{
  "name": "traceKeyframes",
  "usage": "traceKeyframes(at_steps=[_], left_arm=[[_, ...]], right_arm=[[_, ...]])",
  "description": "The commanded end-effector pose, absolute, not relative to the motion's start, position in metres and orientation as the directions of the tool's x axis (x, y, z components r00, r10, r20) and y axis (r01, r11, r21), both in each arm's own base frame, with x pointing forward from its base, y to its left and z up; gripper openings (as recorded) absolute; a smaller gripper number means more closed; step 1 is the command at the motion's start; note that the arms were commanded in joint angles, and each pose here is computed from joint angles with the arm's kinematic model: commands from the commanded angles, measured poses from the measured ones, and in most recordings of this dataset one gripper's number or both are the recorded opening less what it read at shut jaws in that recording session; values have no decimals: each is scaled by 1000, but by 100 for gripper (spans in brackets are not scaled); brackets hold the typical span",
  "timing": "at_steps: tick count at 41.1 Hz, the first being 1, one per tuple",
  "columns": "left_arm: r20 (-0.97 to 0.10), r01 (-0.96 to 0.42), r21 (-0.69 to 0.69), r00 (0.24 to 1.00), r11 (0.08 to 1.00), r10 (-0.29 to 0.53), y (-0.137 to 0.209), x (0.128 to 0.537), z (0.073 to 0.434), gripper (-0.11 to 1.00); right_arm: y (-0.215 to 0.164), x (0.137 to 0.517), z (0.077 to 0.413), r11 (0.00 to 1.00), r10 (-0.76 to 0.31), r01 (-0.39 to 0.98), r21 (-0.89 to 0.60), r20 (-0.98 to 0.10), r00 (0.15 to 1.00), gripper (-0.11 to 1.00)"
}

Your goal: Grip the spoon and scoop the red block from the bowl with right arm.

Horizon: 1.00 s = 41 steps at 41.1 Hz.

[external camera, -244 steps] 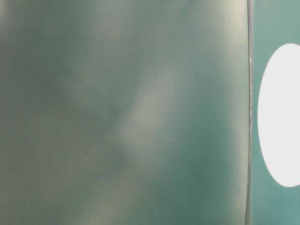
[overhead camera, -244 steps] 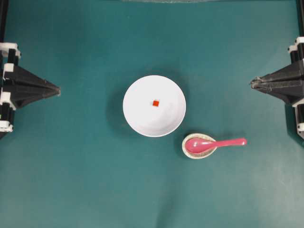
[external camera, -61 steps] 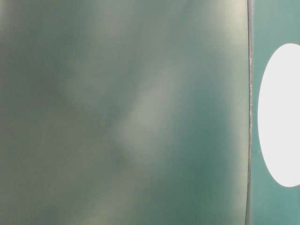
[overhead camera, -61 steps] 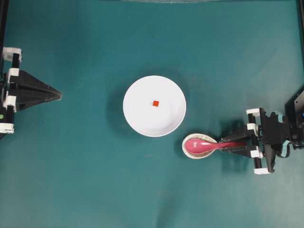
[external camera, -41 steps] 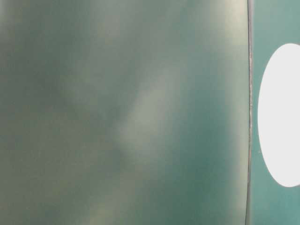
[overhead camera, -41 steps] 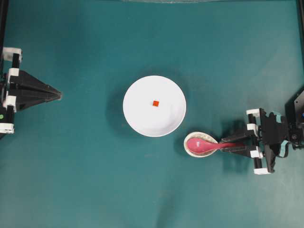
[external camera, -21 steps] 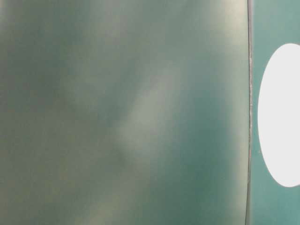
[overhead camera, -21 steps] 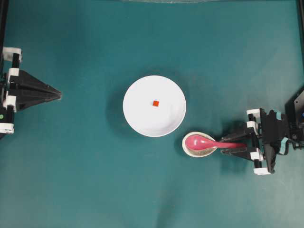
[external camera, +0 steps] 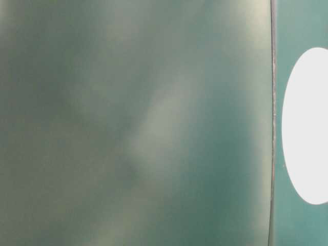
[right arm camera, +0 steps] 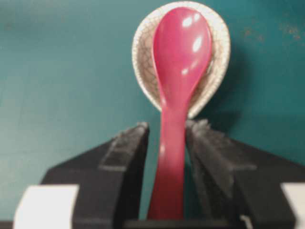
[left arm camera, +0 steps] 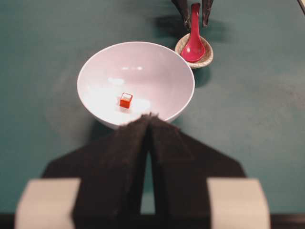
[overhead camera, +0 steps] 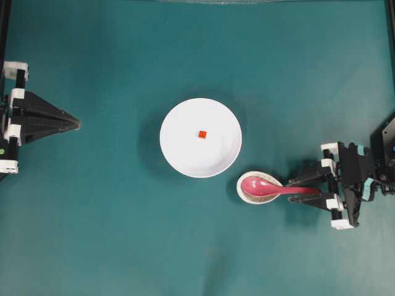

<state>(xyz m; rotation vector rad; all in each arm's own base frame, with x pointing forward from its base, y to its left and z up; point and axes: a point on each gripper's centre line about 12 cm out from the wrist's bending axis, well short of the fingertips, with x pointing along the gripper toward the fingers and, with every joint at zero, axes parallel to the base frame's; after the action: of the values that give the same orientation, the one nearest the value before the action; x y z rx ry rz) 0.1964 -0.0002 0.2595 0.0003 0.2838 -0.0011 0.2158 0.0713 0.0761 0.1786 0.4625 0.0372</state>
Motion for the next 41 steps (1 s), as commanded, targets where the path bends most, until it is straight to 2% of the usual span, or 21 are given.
traceKeyframes(at_steps=[1,17,41], left_arm=[[-255,3,3,967,1000,-2,-1,200,269,1],[-256,3,2,967,1000,-2,-1,200,268,1],[-262,3,2,965,1000,-2,-1,199,267,1]], right_arm=[[73,219,81,982,81,-1,188,-419,904,42],[70,221,78,975,35,69,210,-453,891,42],[70,223,77,978,35,66,200,-463,886,43]])
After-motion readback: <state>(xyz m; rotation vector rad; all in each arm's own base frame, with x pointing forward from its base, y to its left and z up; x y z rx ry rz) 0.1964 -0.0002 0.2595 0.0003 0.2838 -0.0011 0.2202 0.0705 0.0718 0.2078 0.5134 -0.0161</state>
